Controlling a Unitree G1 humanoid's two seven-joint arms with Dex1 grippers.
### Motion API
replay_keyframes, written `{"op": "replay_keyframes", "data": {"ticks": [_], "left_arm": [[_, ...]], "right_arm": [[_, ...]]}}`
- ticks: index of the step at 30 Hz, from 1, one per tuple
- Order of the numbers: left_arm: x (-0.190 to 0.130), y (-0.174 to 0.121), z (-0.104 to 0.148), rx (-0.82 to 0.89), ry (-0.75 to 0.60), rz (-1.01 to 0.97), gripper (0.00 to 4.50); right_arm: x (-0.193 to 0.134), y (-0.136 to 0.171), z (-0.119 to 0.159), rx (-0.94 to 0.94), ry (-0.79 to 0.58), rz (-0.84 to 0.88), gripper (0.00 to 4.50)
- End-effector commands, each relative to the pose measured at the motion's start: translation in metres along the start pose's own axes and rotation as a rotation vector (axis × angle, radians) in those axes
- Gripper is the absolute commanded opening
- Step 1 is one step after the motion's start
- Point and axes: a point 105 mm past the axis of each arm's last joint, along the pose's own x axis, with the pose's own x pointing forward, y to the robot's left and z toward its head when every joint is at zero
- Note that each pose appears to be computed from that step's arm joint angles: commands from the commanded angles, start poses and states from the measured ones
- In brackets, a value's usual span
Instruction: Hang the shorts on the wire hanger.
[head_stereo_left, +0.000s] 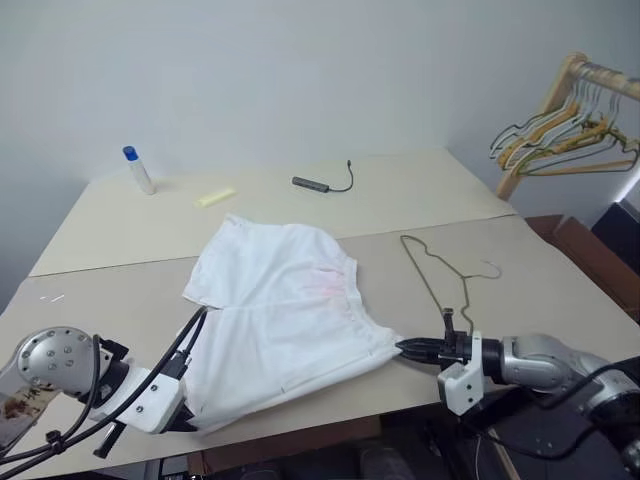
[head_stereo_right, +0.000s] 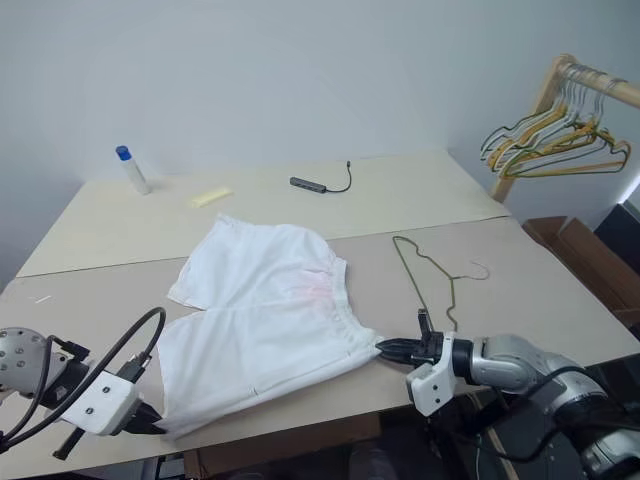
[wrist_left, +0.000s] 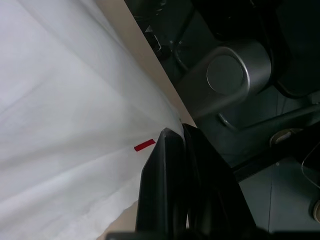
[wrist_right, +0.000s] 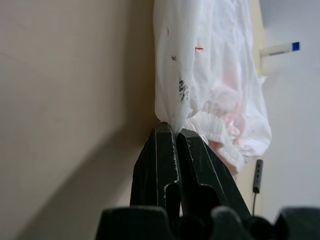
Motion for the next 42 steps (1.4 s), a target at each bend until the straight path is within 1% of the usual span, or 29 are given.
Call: {"op": "replay_keyframes", "data": {"ticks": [1,2,4,6,7,8,10,12,13,15,17,19,22,25,27,32,35,37,38,39,41,42], "left_arm": [[-0.007,0.007,0.006,0.003,-0.009,0.029,0.92],[-0.008,0.009,0.005,0.004,-0.009,0.045,1.21],[-0.014,0.019,0.002,-0.012,-0.02,0.131,1.84],[-0.026,0.031,0.004,-0.051,-0.063,0.213,2.46],[-0.031,0.035,0.006,-0.07,-0.091,0.243,2.51],[-0.041,0.043,0.011,-0.104,-0.143,0.293,2.51],[-0.054,0.055,0.018,-0.139,-0.228,0.363,2.51],[-0.066,0.072,0.028,-0.176,-0.342,0.453,2.51],[-0.071,0.081,0.035,-0.201,-0.422,0.485,2.51],[-0.075,0.091,0.049,-0.236,-0.543,0.493,2.51],[-0.072,0.099,0.061,-0.242,-0.613,0.481,2.51],[-0.066,0.106,0.068,-0.245,-0.644,0.476,2.51],[-0.056,0.116,0.08,-0.243,-0.693,0.451,2.51],[-0.049,0.121,0.088,-0.226,-0.711,0.42,2.51],[-0.046,0.122,0.09,-0.223,-0.715,0.406,2.51],[-0.042,0.123,0.092,-0.216,-0.708,0.398,2.51],[-0.041,0.122,0.093,-0.211,-0.705,0.397,2.51],[-0.041,0.121,0.093,-0.211,-0.704,0.397,2.51],[-0.041,0.121,0.093,-0.212,-0.704,0.398,2.51],[-0.041,0.121,0.093,-0.212,-0.704,0.398,2.51],[-0.041,0.121,0.093,-0.215,-0.705,0.401,2.51],[-0.04,0.121,0.093,-0.217,-0.706,0.401,2.51]], "right_arm": [[-0.009,-0.019,0.004,0.033,0.017,-0.053,1.1],[-0.012,-0.021,0.006,0.066,0.021,-0.066,1.43],[-0.023,-0.026,0.007,0.203,0.049,-0.102,2.09],[-0.039,-0.031,0.003,0.36,0.099,-0.149,2.76],[-0.047,-0.034,-0.001,0.436,0.131,-0.173,3.05],[-0.06,-0.039,-0.009,0.532,0.179,-0.224,3.44],[-0.078,-0.047,-0.021,0.67,0.24,-0.315,3.44],[-0.097,-0.053,-0.035,0.809,0.3,-0.426,3.44],[-0.105,-0.054,-0.043,0.881,0.342,-0.475,3.44],[-0.115,-0.043,-0.058,0.992,0.468,-0.494,3.44],[-0.118,-0.023,-0.073,1.094,0.621,-0.465,3.44],[-0.118,-0.012,-0.079,1.171,0.695,-0.452,3.44],[-0.107,-0.01,-0.082,1.299,0.694,-0.459,3.44],[-0.093,-0.014,-0.086,1.356,0.667,-0.458,3.44],[-0.086,-0.013,-0.091,1.391,0.675,-0.452,3.44],[-0.081,0.005,-0.106,1.483,0.825,-0.393,3.44],[-0.083,0.006,-0.112,1.521,0.847,-0.419,2.85],[-0.084,0.007,-0.113,1.528,0.851,-0.421,2.22],[-0.085,0.008,-0.113,1.53,0.852,-0.418,1.8],[-0.085,0.009,-0.113,1.533,0.852,-0.411,1.57],[-0.086,0.012,-0.112,1.539,0.857,-0.401,0.95],[-0.087,0.012,-0.113,1.531,0.865,-0.4,0.56]]}}
